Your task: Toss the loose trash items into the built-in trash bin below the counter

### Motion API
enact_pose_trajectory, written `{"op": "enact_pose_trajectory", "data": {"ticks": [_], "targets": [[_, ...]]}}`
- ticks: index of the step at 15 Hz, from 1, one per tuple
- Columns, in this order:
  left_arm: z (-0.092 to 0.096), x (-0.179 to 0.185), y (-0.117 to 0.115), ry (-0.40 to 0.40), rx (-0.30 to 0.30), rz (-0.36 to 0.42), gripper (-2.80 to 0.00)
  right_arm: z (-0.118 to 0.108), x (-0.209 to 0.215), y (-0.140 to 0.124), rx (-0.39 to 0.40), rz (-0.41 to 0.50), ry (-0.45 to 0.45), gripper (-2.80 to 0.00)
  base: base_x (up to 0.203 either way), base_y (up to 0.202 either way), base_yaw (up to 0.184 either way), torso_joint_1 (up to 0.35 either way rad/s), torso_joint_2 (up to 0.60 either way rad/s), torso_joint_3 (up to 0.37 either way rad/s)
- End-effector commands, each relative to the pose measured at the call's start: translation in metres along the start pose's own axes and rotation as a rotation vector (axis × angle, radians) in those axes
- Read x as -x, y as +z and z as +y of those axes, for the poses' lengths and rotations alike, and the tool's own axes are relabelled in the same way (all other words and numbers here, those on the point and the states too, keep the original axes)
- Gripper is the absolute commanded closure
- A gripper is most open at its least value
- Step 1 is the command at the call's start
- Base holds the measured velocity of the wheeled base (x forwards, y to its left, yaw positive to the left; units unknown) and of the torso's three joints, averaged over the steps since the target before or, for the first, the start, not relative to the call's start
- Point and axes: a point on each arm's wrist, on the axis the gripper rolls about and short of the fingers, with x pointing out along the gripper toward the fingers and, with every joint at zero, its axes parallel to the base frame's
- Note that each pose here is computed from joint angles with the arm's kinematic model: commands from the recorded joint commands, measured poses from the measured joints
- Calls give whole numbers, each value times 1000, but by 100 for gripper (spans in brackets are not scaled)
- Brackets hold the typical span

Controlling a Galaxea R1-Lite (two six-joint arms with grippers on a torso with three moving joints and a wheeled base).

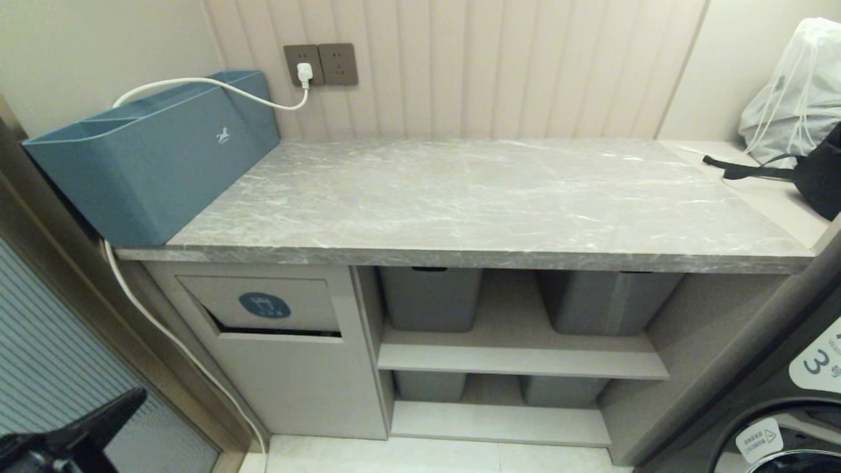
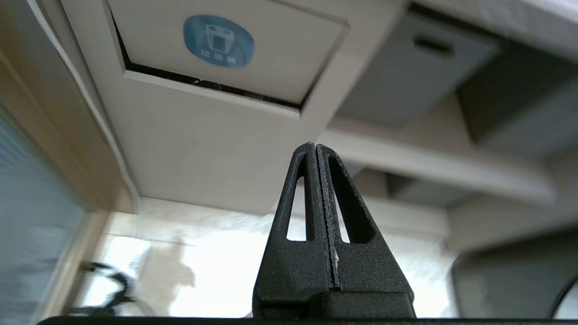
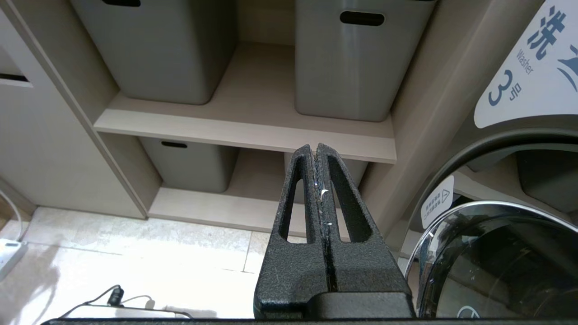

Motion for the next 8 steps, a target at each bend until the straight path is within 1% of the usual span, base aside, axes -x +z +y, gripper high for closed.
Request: {"op": "enact_pose_trajectory", "data": {"ticks": [1,3,4,5,6,7,8], "targets": [[-5,41,-8,-23,-59,-95,0,0,0,0,2,0,2,0,0,0,0,0,0,0],[-6,75,-30,-26,-115,-88,0,0,0,0,2,0,1,0,0,0,0,0,0,0],[-6,89,-40,-24,-139,-98,0,0,0,0,-3,0,0,0,0,0,0,0,0,0],[-5,101,-49,-25,-161,-133,0,0,0,0,-1,0,0,0,0,0,0,0,0,0],[-4,109,-56,-25,-180,-164,0,0,0,0,-1,0,2,0,0,0,0,0,0,0],[-4,113,-62,-22,-200,-172,0,0,0,0,-3,-1,0,0,0,0,0,0,0,0],[-3,115,-67,-16,-217,-149,0,0,0,0,-7,-1,-2,0,0,0,0,0,0,0]]}}
